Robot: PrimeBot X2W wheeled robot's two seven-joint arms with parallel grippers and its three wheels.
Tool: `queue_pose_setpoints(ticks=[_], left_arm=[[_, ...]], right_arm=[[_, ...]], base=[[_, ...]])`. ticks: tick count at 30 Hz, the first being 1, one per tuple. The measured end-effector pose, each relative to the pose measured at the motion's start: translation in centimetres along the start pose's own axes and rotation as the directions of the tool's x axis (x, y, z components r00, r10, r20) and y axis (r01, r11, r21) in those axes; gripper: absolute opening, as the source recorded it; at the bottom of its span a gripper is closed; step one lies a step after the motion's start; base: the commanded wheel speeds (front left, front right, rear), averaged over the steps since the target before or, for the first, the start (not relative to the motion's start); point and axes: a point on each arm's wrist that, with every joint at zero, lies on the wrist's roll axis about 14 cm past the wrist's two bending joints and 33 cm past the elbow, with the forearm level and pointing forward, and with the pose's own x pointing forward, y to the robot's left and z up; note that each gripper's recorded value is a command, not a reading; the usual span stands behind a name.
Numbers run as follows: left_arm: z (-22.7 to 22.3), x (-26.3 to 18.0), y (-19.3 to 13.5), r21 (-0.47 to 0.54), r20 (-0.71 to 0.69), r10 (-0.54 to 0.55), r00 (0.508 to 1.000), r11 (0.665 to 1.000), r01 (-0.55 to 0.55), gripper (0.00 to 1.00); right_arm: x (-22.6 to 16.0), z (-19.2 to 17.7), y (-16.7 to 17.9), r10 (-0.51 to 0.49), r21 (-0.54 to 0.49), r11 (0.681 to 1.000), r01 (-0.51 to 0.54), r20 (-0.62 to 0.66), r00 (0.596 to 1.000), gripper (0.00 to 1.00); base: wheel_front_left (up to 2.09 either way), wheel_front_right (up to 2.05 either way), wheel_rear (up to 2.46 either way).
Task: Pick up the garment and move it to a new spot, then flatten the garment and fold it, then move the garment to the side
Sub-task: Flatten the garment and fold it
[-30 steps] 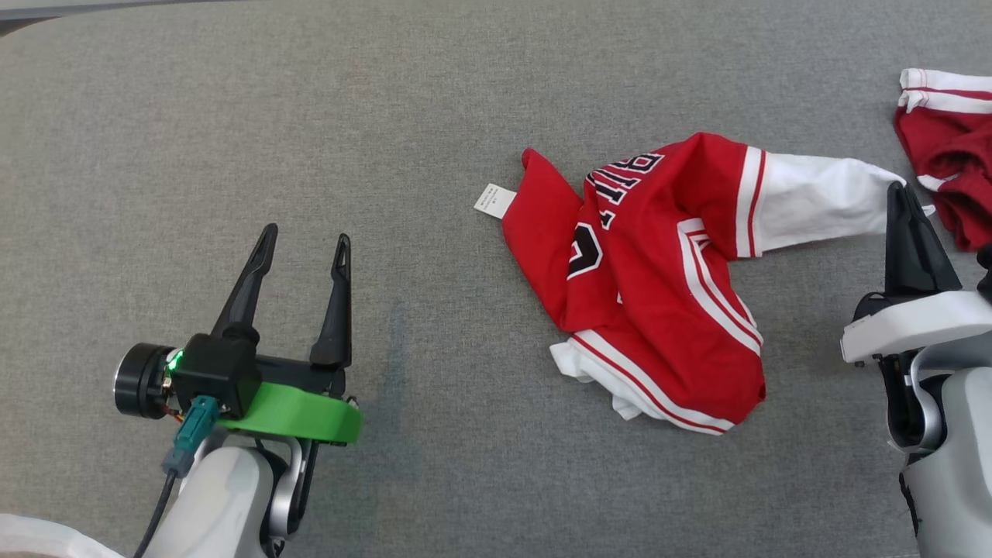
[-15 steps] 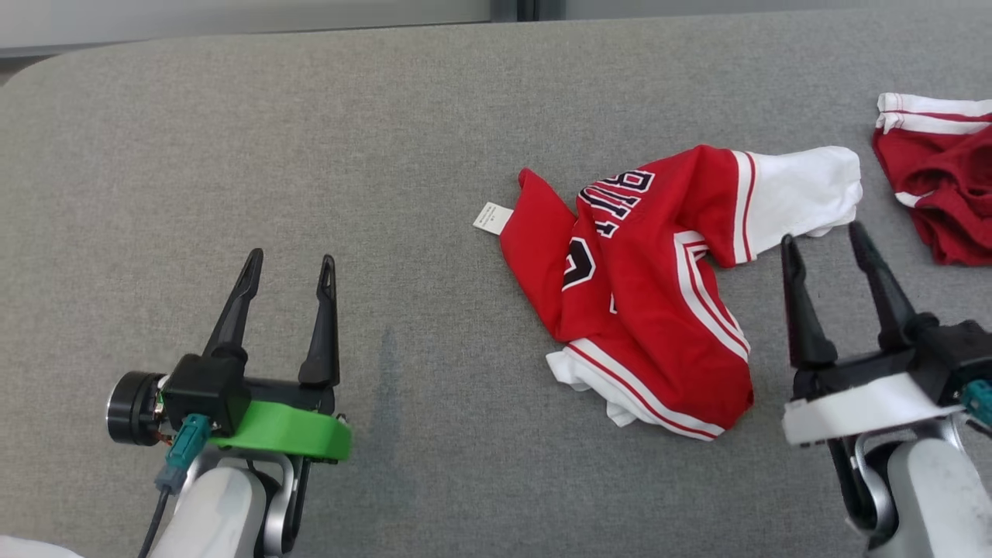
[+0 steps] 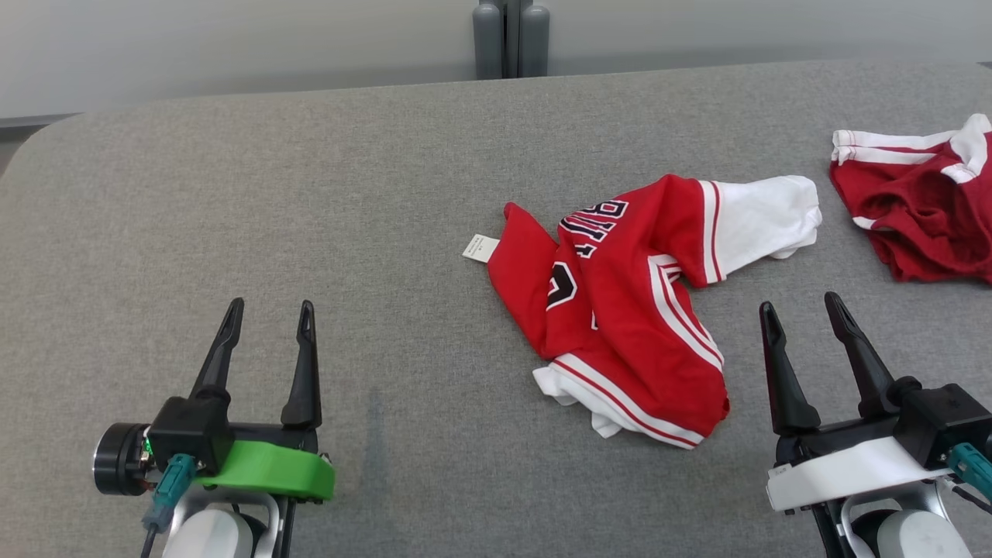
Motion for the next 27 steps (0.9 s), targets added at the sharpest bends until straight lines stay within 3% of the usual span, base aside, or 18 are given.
queue_pose_setpoints(ticks=[6,10,16,23,25,26,27], left_arm=[[0.0,0.0,-0.2,0.002,-0.001,-0.011,1.0,1.0,0.011,1.0],[-0.3,0.3,-0.5,-0.002,-0.007,-0.02,1.0,1.0,0.02,1.0],[-0.4,1.5,-0.9,-0.005,-0.001,-0.032,0.999,0.999,0.032,1.0],[-1.7,2.6,-0.9,-0.014,-0.026,-0.032,0.999,0.999,0.032,1.0],[-2.2,2.7,-0.7,-0.014,-0.039,-0.025,0.999,1.0,0.025,1.0],[-2.3,2.8,-0.5,-0.013,-0.042,-0.023,0.999,1.0,0.022,1.0],[-2.5,2.8,-0.4,-0.012,-0.045,-0.019,0.999,1.0,0.018,1.0]], right_arm=[[-0.3,-0.2,0.1,0.005,-0.014,1.0,-0.005,-0.02,1.0,1.0],[-0.4,-2.5,3.3,0.123,-0.021,0.992,-0.127,-0.116,0.986,1.0],[-1.8,-7.8,9.5,0.329,0.062,0.943,-0.326,-0.294,0.897,1.0],[-1.3,-12.9,9.6,0.372,0.0,0.909,-0.417,-0.45,0.812,1.0],[-1.1,-13.9,9.7,0.376,-0.002,0.904,-0.428,-0.474,0.796,0.14],[-0.9,-14.2,9.8,0.377,0.002,0.903,-0.429,-0.477,0.794,0.0],[-0.8,-14.5,9.8,0.378,0.005,0.904,-0.428,-0.48,0.791,0.0]], base=[[0.0,0.0,0.0],[0.0,0.0,0.0],[0.0,0.0,0.0],[0.0,0.0,0.0],[0.0,0.0,0.0],[0.0,0.0,0.0],[0.0,0.0,0.0]])
